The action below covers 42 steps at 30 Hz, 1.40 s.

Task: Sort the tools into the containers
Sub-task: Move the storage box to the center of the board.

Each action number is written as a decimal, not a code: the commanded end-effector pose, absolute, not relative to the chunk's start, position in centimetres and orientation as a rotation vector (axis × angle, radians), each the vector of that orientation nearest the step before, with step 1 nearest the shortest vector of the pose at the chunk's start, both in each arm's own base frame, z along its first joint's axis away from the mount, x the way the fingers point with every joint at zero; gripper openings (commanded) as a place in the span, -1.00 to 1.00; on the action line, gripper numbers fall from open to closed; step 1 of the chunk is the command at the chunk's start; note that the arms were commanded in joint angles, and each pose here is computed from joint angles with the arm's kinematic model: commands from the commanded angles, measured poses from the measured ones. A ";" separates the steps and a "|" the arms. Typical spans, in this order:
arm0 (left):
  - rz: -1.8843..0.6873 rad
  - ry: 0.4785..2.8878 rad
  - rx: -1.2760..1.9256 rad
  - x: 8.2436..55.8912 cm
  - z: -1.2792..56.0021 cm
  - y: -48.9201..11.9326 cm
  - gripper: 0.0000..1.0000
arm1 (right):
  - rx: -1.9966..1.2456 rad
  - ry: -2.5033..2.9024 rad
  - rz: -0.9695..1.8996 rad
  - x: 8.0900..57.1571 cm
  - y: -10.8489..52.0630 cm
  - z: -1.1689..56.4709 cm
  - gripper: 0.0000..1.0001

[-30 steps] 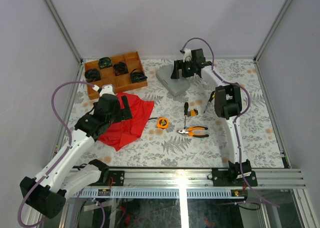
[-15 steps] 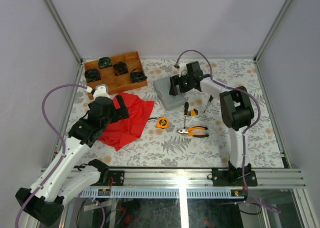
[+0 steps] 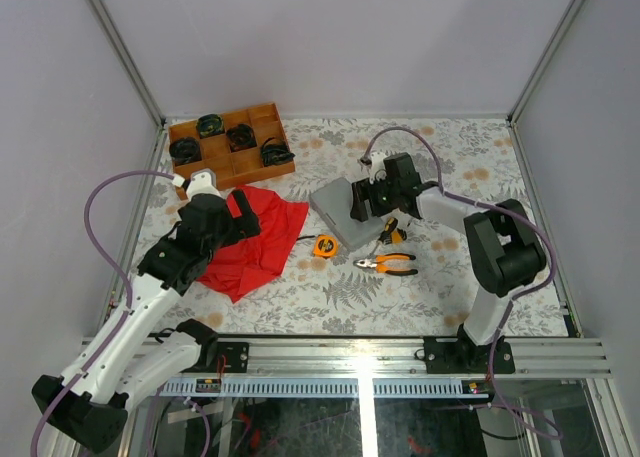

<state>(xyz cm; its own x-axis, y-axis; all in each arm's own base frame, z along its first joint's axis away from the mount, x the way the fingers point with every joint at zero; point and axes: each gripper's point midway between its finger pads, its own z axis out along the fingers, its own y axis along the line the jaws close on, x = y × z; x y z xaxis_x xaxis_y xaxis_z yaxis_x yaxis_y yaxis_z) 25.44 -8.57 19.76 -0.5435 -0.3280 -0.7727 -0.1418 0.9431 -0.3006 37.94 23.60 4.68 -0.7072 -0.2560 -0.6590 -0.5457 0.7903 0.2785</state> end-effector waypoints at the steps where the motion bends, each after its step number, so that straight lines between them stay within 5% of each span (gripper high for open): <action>1: -0.324 2.110 -0.362 26.4 20.5 -9.5 1.00 | -0.529 2.500 0.519 33.9 21.0 2.4 0.54; 15: -0.503 2.220 -0.391 27.0 17.8 -13.2 1.00 | -0.289 2.548 0.559 27.5 18.4 3.3 0.53; 27: -0.551 2.246 -0.294 28.2 17.2 -19.9 1.00 | -0.003 2.426 0.710 26.8 19.0 6.0 0.55; 42: -0.602 2.341 -0.222 26.6 12.0 -26.5 0.45 | 0.085 2.406 0.877 23.3 20.3 6.1 0.40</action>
